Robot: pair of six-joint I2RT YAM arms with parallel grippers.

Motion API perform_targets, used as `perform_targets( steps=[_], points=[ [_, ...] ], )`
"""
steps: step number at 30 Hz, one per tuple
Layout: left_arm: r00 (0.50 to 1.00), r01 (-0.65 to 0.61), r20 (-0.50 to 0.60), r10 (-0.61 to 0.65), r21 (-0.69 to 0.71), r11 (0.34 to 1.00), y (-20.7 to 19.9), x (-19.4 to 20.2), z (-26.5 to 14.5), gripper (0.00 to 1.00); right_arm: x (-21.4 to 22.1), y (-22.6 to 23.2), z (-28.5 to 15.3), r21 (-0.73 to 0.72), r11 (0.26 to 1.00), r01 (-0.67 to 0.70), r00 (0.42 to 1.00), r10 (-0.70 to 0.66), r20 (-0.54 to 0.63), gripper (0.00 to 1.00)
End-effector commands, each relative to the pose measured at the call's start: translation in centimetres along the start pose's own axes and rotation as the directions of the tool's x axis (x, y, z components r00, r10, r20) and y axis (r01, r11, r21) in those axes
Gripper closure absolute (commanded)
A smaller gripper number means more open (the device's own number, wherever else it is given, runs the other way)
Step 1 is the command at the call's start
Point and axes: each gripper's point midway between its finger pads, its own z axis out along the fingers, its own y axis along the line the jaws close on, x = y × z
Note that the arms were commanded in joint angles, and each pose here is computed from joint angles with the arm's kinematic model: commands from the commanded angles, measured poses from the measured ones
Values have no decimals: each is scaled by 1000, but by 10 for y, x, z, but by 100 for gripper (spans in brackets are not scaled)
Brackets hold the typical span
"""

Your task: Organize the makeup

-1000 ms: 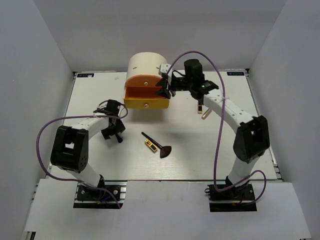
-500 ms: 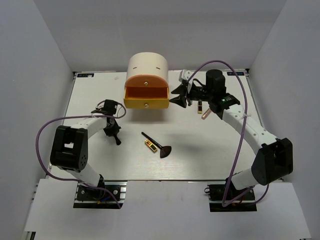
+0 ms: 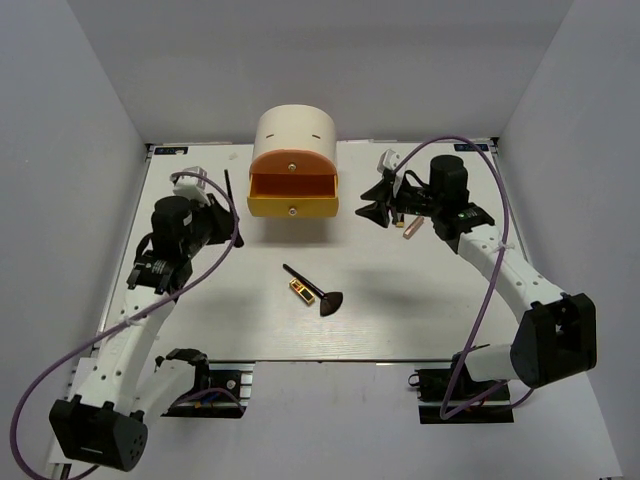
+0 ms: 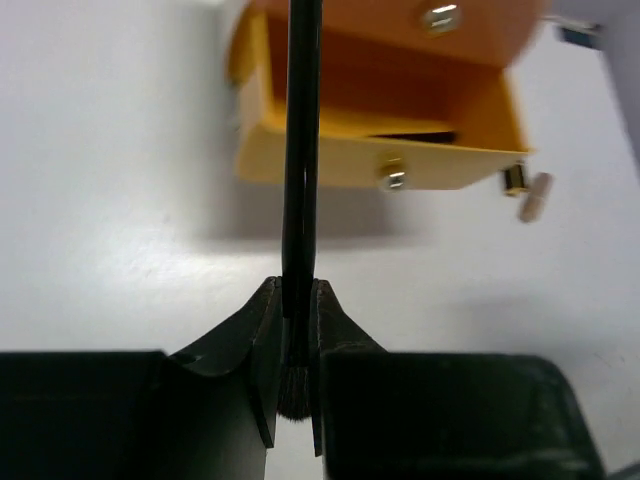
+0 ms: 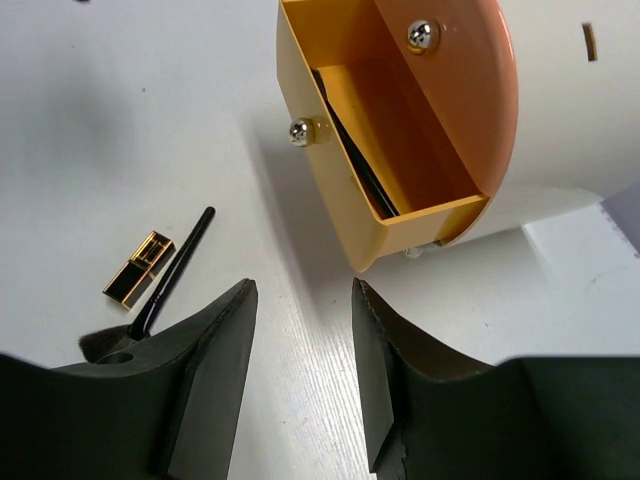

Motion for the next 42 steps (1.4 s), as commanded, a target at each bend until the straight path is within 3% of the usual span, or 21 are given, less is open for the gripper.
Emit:
perform_targets(
  steps=[1,3,7,10,15,16,19,24,33,42],
  points=[
    [978,-202,110,177,292,935,-54,-26,-13,100,-15,0,-7,6,1000,22,998,-22,55,51],
    [957,-285,182,227,426,859,-82,-36,-21,100,-13,-1,-8,12,1000,15,998,-16,57,51],
    [884,-465,299,358,499,731,-102,-48,-9,99,-13,-3,-13,26,1000,11,998,-12,63,51],
    [815,-578,358,456,439,688,-101,-66,7,93,-11,-3,-17,39,999,7,998,-10,65,51],
    [704,-697,468,535,306,649,-98,-100,25,98,-6,-3,-25,63,998,-5,998,0,69,51],
    [645,-753,524,556,310,581,-108,-102,24,98,-4,-4,-26,68,998,-7,998,2,67,51],
    [568,-819,565,598,314,480,-115,-97,34,98,-2,-8,-31,90,996,-8,998,2,66,51],
    [555,-832,542,631,338,441,-113,-92,64,98,1,-11,-35,105,994,-24,997,17,70,51],
    [559,-829,491,668,343,442,-101,-82,100,98,12,-12,-41,118,992,-39,998,31,62,50],
    [573,-818,442,690,345,460,-88,-59,112,69,22,-10,-41,116,992,-53,997,47,54,48]
  ],
)
